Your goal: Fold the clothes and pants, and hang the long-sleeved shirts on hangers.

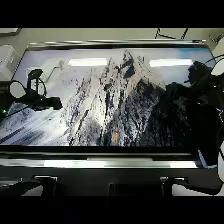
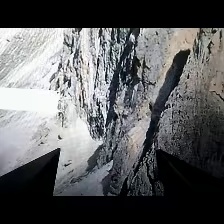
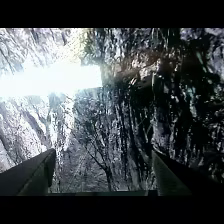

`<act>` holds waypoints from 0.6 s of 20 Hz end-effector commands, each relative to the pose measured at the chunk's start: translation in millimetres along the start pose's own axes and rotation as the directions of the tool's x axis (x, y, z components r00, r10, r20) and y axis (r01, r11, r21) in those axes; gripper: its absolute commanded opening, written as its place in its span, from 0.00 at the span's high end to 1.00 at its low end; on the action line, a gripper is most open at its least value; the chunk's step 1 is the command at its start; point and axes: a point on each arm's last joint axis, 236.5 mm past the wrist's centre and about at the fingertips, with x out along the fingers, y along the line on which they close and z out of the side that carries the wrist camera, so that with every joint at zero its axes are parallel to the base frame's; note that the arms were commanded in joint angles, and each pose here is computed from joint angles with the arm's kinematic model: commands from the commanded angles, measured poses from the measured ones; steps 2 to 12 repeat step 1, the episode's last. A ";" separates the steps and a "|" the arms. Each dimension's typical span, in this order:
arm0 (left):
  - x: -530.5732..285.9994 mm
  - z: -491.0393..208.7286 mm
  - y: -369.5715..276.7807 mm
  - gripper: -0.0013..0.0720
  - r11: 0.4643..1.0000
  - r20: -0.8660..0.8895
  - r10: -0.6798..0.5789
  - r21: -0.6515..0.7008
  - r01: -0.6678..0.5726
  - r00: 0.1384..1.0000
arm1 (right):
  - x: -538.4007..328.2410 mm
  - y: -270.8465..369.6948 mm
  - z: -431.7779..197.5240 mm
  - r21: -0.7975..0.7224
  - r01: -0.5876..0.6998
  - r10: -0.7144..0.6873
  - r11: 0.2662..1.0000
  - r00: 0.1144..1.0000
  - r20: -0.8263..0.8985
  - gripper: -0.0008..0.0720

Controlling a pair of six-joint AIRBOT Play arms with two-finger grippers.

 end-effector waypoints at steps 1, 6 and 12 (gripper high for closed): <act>0.1 0.1 -0.1 0.01 1.000 0.001 0.000 0.000 0.000 1.000 | 0.3 0.3 -0.4 0.001 0.000 0.000 1.000 1.000 -0.002 0.07; 0.1 0.1 -0.1 0.01 1.000 0.001 0.000 0.000 0.000 1.000 | 0.3 0.3 -0.4 0.001 0.000 0.000 1.000 1.000 -0.002 0.07; 0.1 0.1 -0.1 0.01 1.000 0.001 0.000 0.000 0.000 1.000 | 0.3 0.3 -0.4 0.001 0.000 0.000 1.000 1.000 -0.002 0.07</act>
